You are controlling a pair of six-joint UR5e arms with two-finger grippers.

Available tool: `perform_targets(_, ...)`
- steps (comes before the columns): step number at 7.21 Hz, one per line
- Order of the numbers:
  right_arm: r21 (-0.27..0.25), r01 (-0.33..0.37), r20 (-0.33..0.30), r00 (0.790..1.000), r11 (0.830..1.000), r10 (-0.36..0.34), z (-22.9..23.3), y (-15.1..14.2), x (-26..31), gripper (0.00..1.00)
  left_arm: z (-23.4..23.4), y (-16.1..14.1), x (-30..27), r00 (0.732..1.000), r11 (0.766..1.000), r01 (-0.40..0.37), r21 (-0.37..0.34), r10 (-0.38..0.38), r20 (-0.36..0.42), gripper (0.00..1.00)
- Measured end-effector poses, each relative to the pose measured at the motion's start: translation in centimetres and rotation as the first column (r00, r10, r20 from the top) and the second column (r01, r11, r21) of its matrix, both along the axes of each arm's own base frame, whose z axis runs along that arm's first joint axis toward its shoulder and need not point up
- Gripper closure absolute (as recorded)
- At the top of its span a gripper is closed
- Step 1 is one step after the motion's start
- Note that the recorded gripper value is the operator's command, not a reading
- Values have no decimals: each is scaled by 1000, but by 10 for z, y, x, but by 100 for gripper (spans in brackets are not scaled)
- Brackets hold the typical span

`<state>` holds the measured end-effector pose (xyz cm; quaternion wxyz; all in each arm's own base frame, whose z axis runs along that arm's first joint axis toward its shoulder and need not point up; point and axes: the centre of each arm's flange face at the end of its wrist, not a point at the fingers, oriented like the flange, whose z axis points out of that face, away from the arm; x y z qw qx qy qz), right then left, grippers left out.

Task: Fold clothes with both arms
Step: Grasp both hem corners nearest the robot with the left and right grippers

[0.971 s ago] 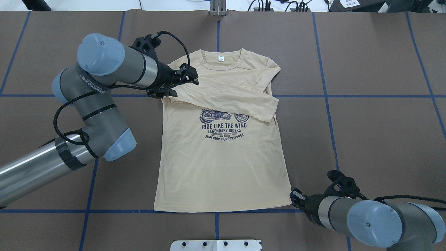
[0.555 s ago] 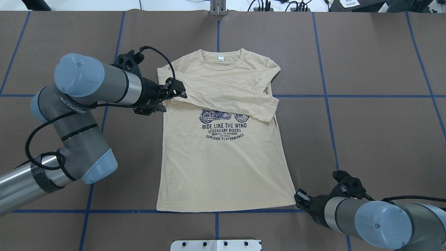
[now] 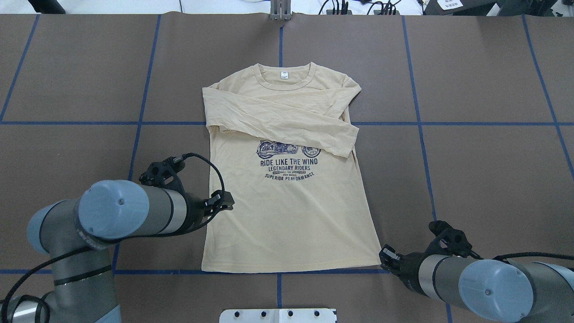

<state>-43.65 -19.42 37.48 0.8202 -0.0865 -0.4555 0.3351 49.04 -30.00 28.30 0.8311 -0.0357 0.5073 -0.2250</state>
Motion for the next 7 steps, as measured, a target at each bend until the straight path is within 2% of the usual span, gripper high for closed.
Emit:
perform_targets(2,1,0,1,1000,1000,0,0,0,0,100,21,33,5,999,999,-25,-19,26,37,22)
perform_targets(7,1,0,3,1000,1000,0,-2,0,1,100,34,63,21,995,996,-80,-40,83,62,32)
